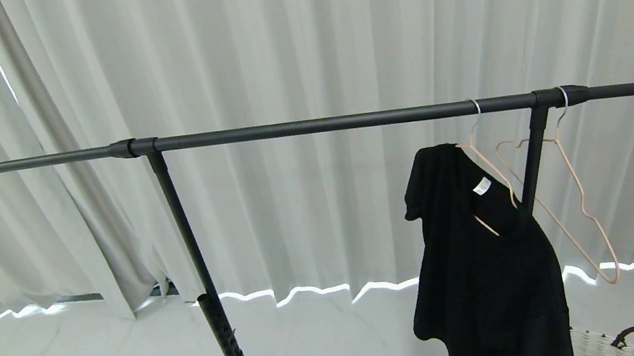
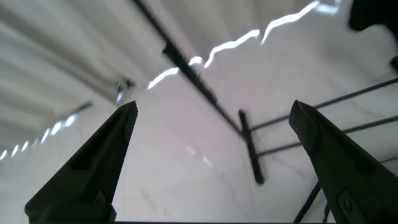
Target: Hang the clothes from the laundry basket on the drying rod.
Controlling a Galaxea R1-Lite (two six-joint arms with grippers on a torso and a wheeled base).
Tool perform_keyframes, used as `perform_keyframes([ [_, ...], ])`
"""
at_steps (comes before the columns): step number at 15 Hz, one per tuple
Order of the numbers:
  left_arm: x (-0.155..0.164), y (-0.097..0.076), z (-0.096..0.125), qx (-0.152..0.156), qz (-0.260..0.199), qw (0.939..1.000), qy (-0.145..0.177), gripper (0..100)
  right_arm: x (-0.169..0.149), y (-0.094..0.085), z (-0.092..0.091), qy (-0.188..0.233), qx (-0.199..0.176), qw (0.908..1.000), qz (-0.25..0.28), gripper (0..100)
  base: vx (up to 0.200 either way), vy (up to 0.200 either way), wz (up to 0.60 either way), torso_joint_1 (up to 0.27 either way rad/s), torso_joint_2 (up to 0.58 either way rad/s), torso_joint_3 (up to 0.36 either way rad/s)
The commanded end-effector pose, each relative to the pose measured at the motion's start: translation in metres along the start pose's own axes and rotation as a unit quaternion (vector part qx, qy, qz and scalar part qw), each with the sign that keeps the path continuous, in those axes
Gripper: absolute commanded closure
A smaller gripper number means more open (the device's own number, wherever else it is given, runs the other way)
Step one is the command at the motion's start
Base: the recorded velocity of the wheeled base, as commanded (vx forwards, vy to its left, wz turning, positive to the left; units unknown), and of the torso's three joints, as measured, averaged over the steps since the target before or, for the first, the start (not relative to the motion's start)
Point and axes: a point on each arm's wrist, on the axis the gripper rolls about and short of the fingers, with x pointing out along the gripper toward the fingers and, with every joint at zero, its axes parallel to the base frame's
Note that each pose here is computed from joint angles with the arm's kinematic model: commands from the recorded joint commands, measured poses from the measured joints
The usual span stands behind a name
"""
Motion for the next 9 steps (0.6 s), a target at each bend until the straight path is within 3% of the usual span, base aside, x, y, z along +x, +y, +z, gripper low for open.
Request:
perform_keyframes([
  [1,-0.007,0.003,-0.016,-0.028,0.025,0.9991,0.02,0,-0.021,-0.007,-0.05,0.028,0.007,0.9973,-0.068,0,0.0,0.0,0.0,0.0,0.0,0.0],
  [3,-0.014,0.004,-0.031,-0.055,0.037,0.9954,0.07,0,-0.025,-0.004,-0.08,0.063,0.003,0.9926,-0.104,0,0.0,0.0,0.0,0.0,0.0,0.0],
  [4,-0.022,0.004,-0.043,-0.052,0.038,0.9933,0.096,0,-0.028,-0.003,-0.092,0.069,0.002,0.9921,-0.105,0,0.0,0.0,0.0,0.0,0.0,0.0],
  [5,-0.034,0.005,-0.054,-0.048,0.03,0.9952,0.08,0,-0.034,-0.001,-0.11,0.073,0.002,0.9918,-0.105,0,0.0,0.0,0.0,0.0,0.0,0.0],
  [7,-0.036,0.006,-0.054,-0.06,0.039,0.9953,0.065,0,-0.043,0.003,-0.138,0.069,0.0,0.9917,-0.108,0,0.0,0.0,0.0,0.0,0.0,0.0],
  [9,-0.034,0.007,-0.054,-0.069,0.056,0.9924,0.085,0,-0.045,0.003,-0.139,0.062,0.004,0.9915,-0.114,0,0.0,0.0,0.0,0.0,0.0,0.0],
])
